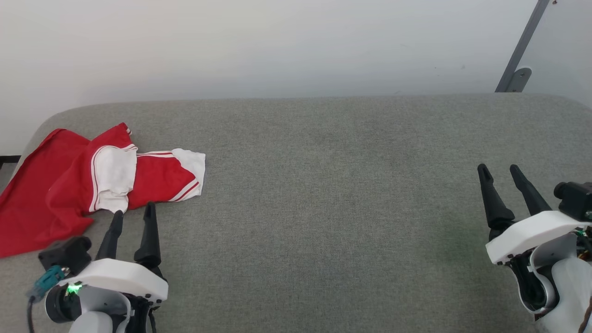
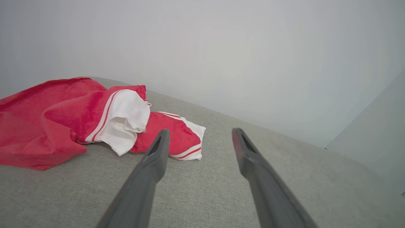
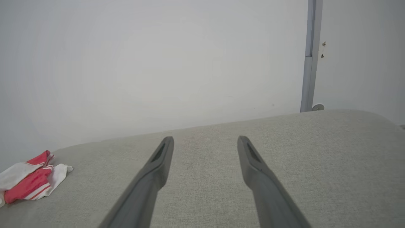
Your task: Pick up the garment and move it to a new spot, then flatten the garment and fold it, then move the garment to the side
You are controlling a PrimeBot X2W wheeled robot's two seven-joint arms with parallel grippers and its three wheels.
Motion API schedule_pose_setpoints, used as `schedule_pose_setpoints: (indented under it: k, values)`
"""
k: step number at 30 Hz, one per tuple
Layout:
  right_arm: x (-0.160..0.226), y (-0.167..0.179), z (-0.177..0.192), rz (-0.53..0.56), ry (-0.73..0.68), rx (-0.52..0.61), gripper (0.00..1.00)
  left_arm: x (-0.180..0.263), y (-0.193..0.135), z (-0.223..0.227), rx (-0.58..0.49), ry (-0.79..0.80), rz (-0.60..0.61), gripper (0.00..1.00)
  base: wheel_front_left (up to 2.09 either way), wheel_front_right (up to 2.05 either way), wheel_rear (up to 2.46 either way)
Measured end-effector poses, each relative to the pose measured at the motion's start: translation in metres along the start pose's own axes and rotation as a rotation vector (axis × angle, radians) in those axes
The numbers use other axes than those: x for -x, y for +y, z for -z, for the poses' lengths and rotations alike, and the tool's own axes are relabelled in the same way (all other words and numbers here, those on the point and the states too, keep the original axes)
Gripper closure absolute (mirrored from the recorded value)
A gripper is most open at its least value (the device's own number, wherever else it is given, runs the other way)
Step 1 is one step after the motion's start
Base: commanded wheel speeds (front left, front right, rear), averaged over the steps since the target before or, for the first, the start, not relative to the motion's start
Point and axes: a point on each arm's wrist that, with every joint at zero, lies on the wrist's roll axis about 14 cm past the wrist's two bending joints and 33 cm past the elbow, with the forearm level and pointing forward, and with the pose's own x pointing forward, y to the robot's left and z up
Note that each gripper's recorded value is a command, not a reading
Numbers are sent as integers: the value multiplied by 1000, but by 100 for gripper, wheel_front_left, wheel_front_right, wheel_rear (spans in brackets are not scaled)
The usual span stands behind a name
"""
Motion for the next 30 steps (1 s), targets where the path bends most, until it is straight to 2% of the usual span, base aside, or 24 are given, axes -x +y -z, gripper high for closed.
schedule_pose_setpoints:
  k: [16, 30]
  values:
    - [-2, -3, -2, -10, -9, 169, 0, -3, -4, -5, -184, -21, 30, 0, 0, 0, 0]
    - [-4, -6, -11, -12, -38, 219, 0, -4, -1, -5, -240, -32, 42, 0, 0, 0, 0]
